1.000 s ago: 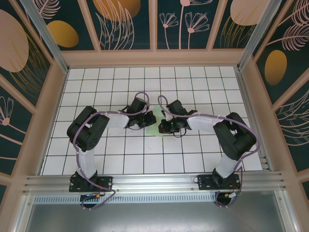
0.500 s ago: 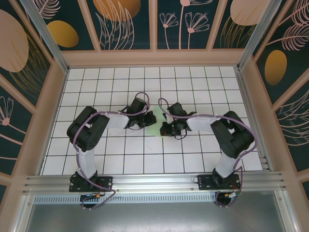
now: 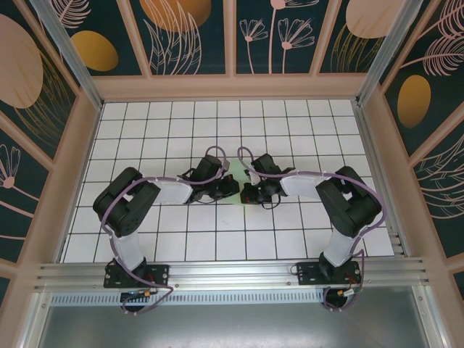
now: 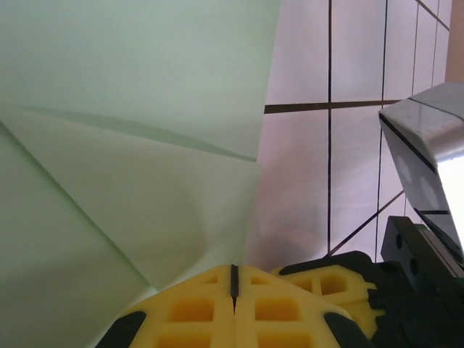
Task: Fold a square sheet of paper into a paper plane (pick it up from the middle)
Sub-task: Fold the triangle a second time at the center of the table.
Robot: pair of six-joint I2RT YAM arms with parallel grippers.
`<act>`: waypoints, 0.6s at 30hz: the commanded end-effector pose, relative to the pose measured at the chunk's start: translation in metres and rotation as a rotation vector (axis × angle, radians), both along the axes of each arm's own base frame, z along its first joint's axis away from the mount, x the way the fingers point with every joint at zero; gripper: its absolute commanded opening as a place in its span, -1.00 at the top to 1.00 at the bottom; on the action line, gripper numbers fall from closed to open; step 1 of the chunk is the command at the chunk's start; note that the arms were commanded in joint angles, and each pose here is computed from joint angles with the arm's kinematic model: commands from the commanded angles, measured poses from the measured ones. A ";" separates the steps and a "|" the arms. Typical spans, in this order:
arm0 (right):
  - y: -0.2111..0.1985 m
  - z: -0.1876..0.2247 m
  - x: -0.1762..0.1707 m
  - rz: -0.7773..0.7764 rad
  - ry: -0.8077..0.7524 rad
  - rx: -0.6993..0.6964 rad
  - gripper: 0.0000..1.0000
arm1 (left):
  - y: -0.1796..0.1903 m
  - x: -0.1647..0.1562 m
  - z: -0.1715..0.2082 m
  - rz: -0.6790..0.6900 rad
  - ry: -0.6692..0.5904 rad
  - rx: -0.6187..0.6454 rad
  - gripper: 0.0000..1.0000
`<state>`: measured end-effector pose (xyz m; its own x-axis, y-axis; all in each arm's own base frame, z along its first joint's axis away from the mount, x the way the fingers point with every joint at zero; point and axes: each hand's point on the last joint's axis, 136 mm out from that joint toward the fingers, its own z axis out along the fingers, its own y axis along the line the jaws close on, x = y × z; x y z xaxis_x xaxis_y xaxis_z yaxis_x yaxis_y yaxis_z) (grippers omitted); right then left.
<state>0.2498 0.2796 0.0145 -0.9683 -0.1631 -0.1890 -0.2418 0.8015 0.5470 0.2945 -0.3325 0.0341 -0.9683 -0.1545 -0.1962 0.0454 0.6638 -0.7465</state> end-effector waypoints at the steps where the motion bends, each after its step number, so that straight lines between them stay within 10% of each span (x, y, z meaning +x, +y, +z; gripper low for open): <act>1: -0.029 -0.039 -0.014 -0.044 0.082 -0.158 0.95 | 0.001 -0.006 -0.011 0.008 0.040 0.009 0.93; 18: -0.054 -0.062 -0.034 -0.035 0.145 -0.283 0.94 | 0.027 0.000 -0.050 0.063 0.062 0.236 0.97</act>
